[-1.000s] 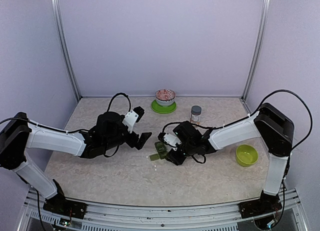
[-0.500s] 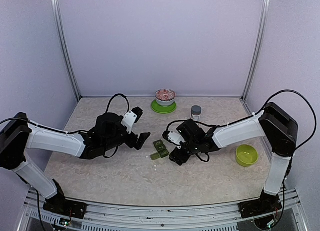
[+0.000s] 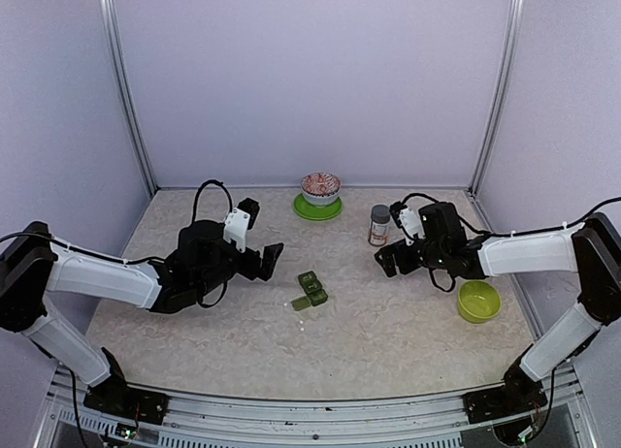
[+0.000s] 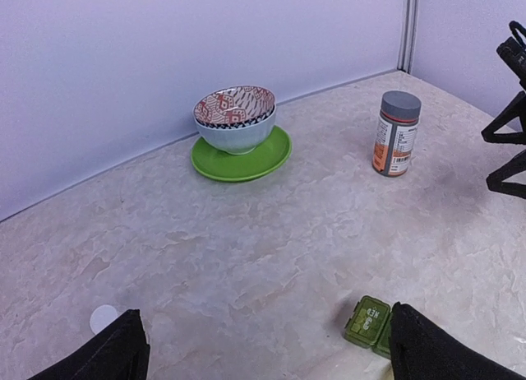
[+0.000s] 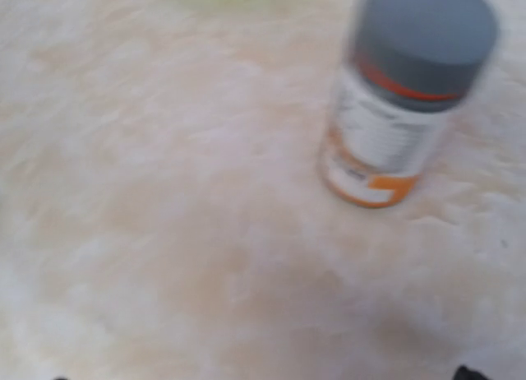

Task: Sort the pills into containers
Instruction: Move the pill container to the center of the board, then place the pill bottle at the center of the board, then pick up the pill bottle from the center of the board.

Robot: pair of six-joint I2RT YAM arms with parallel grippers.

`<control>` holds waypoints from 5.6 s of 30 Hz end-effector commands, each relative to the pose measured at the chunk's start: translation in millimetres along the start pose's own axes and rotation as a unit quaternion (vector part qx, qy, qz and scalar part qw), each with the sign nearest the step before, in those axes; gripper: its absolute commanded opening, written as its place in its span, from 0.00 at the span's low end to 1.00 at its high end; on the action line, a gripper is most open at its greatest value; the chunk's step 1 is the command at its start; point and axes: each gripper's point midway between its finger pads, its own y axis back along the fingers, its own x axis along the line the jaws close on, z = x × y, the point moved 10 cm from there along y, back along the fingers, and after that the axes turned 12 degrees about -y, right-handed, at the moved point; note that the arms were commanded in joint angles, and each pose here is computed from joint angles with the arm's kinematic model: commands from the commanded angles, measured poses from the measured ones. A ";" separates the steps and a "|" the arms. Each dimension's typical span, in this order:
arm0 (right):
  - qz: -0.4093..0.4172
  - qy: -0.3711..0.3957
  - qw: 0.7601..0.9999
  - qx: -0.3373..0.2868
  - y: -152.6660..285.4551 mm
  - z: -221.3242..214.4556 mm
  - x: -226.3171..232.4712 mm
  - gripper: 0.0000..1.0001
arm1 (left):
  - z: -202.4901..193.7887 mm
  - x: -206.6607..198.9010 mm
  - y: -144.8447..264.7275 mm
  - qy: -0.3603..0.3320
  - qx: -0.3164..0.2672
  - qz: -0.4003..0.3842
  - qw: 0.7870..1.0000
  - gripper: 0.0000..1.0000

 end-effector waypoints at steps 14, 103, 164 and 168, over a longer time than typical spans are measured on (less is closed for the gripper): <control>-0.023 -0.051 0.997 -0.060 -86.5 23.7 -39.8 1.00 | 2.3 2.3 -3.3 0.021 -0.008 -0.008 1.000 0.99; 0.193 0.094 0.975 0.061 17.7 -34.1 76.9 1.00 | 15.0 -19.4 11.4 -0.033 -0.064 -0.147 0.987 0.99; 0.084 -0.108 0.988 -0.073 98.2 -24.8 10.7 0.96 | 45.5 -139.5 -105.0 -0.249 0.081 -0.433 0.862 0.37; 0.090 -0.100 0.988 -0.070 95.8 -24.6 12.2 0.97 | 48.6 -136.7 -104.2 -0.240 0.076 -0.432 0.866 0.31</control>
